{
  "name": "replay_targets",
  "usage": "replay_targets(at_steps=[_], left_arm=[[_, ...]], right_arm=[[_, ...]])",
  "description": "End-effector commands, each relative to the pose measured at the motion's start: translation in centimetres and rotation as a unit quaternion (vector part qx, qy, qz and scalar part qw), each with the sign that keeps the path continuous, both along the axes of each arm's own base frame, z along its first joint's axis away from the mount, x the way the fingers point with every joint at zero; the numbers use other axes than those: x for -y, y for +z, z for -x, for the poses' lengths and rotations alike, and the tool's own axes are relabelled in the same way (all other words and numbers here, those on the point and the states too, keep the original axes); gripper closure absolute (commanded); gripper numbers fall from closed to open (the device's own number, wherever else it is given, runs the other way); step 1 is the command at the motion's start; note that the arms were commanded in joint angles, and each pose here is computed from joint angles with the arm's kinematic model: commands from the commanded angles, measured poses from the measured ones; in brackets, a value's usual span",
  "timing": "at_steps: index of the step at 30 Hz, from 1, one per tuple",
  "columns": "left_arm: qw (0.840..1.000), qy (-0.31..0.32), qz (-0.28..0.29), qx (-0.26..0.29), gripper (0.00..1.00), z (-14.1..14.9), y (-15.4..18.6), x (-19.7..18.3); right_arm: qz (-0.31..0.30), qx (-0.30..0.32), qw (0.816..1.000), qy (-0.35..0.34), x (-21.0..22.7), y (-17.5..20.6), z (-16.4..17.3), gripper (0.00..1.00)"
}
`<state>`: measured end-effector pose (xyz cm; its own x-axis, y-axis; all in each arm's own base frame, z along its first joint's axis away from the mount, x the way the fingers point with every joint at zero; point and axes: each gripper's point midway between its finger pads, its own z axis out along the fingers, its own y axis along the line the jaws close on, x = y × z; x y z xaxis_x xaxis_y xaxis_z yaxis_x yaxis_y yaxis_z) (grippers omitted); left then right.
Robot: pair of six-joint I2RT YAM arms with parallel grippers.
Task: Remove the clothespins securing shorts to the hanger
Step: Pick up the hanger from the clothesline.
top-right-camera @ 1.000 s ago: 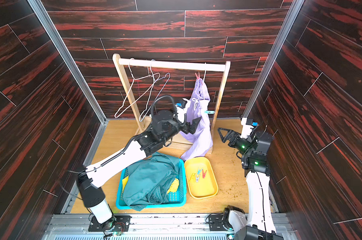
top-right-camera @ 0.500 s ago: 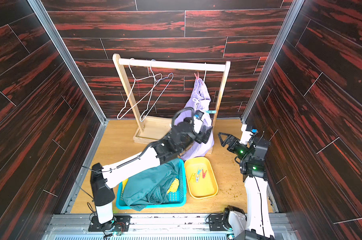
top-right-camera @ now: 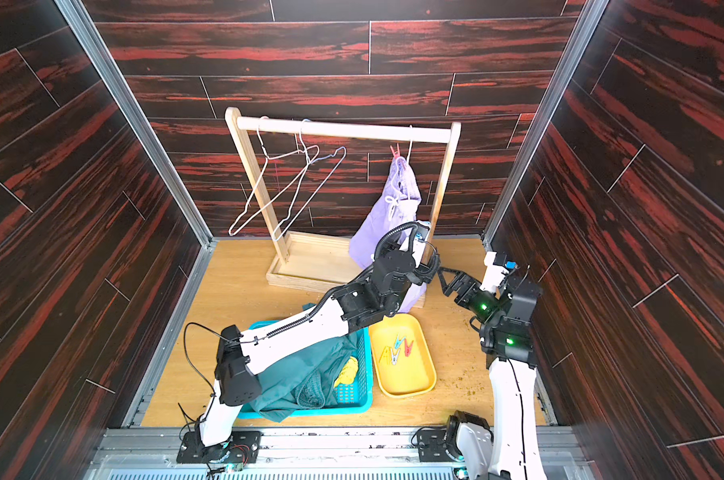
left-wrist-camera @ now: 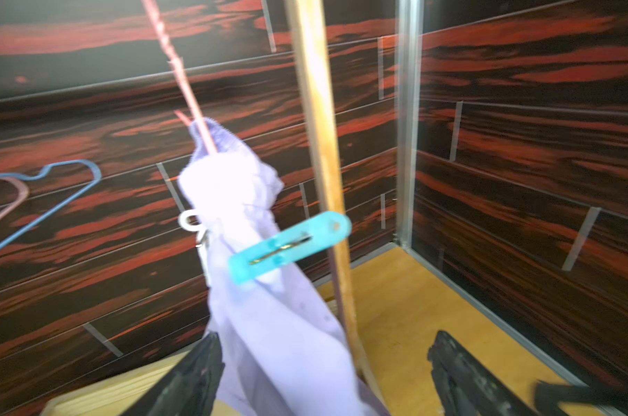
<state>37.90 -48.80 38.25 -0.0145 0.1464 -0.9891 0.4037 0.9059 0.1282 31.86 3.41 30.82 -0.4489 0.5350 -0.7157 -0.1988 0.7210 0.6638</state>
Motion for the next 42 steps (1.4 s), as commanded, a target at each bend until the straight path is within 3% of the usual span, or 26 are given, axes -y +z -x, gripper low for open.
replay_targets(at_steps=[1,14,19,32,42], left_arm=[[0.998,0.054,-0.001,-0.014,0.11,-1.4,0.2,-2.6],[0.989,0.143,0.018,-0.025,0.24,-3.9,0.2,-13.1],[0.986,0.167,0.022,-0.011,0.29,-4.2,0.7,-15.4],[0.994,0.103,0.013,-0.024,0.31,-5.7,0.7,-12.8],[0.996,0.059,-0.026,-0.061,0.45,-6.1,-1.1,-10.4]], right_arm=[[0.013,0.005,1.000,-0.006,0.2,0.5,0.5,0.02],[0.004,0.001,1.000,0.001,-0.1,-0.3,0.4,0.02],[0.001,0.002,1.000,0.005,-0.2,-0.2,0.4,0.02],[0.008,-0.007,1.000,0.012,-0.3,-0.5,0.4,0.02],[0.015,-0.014,1.000,0.017,-0.3,-1.1,0.4,0.01]])
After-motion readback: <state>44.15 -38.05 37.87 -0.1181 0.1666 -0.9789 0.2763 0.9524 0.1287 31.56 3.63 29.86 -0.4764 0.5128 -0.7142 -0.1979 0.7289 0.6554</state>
